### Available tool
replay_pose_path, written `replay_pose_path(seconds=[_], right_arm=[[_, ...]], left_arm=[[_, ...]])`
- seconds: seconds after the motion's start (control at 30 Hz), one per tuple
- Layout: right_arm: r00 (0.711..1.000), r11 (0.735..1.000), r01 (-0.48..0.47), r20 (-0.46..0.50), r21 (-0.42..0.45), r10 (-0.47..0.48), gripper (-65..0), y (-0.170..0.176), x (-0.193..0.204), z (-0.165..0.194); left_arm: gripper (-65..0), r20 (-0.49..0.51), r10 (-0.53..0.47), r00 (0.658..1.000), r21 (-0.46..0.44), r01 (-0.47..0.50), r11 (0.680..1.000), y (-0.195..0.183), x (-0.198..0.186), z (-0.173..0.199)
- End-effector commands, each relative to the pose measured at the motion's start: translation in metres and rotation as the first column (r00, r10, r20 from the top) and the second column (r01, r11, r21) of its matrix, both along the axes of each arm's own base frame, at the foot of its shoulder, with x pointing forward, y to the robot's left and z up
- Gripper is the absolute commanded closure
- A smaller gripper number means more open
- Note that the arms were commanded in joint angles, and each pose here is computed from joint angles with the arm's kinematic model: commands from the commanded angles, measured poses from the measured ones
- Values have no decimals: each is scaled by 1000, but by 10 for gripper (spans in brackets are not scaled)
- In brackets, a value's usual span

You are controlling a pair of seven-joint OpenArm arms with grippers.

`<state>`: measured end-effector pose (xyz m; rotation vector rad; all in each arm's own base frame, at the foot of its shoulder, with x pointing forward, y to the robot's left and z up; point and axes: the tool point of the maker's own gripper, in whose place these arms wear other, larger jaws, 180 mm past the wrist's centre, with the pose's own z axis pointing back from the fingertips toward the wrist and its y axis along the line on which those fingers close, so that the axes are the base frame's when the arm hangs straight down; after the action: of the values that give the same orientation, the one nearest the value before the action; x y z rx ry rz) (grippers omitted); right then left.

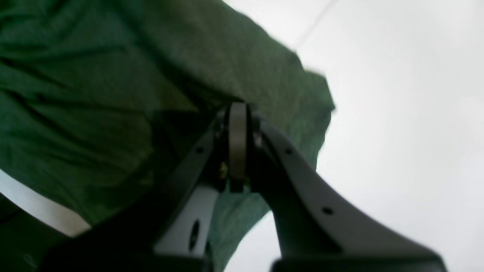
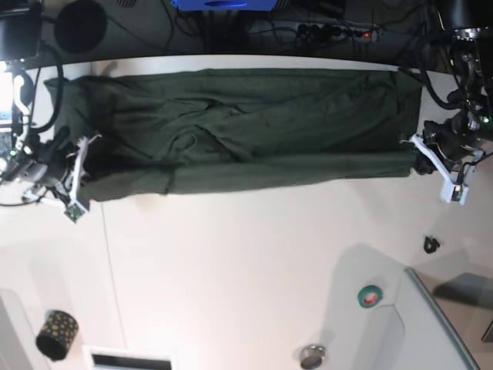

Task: Layout the t-shirt on the table in an organized manner, then fold the t-shirt properly
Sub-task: 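Pull both held shirt edges toward the robot, stretching the shirt flat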

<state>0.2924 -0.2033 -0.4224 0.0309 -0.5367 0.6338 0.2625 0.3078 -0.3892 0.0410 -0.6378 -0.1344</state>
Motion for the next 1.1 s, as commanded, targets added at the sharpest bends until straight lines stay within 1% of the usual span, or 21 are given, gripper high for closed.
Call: replay_pose_path(seconds=[0.0,0.07,0.2,0.27,0.37,0.5,0.7,0.9,1.07], right_arm=[[999,1000,7,37,3,-7,-2,-5,8,10],[1000,1000,14,25,3,-14,-2,-7,5,6],[999,999,32,-41,9,-32,-2,-11,-11,-13],[998,999,35,-60,14,-34,-2,-9,-18,-19],[997,999,37,-71,17,-36,-2,-9,-24,-22],[994,996,87,-75,24,-85,-2,-18,-28,-23],[992,996,91,-95,24,-89,-2,-18,-38,-28],[992,995,91,-92,39,-87,-2,-11,-38,-28],[998,998,58,-40,24,-57,-2,-5,-36,-10]], left_arm=[[0,30,-30,999,11,30,999,1,7,10],[0,8,-40,999,10,39,999,-1,-1,4],[0,-8,-40,999,5,40,999,-2,-7,-1],[0,-23,-40,999,4,40,999,-2,-13,-5],[0,-30,-39,999,6,40,999,-1,-16,-6],[0,-56,-38,998,4,38,999,-1,-26,-13],[0,-70,-36,997,-9,36,999,-5,-33,-19],[0,-84,-36,996,0,36,999,-3,-39,-20],[0,-87,-29,996,3,30,1000,0,-42,-21]])
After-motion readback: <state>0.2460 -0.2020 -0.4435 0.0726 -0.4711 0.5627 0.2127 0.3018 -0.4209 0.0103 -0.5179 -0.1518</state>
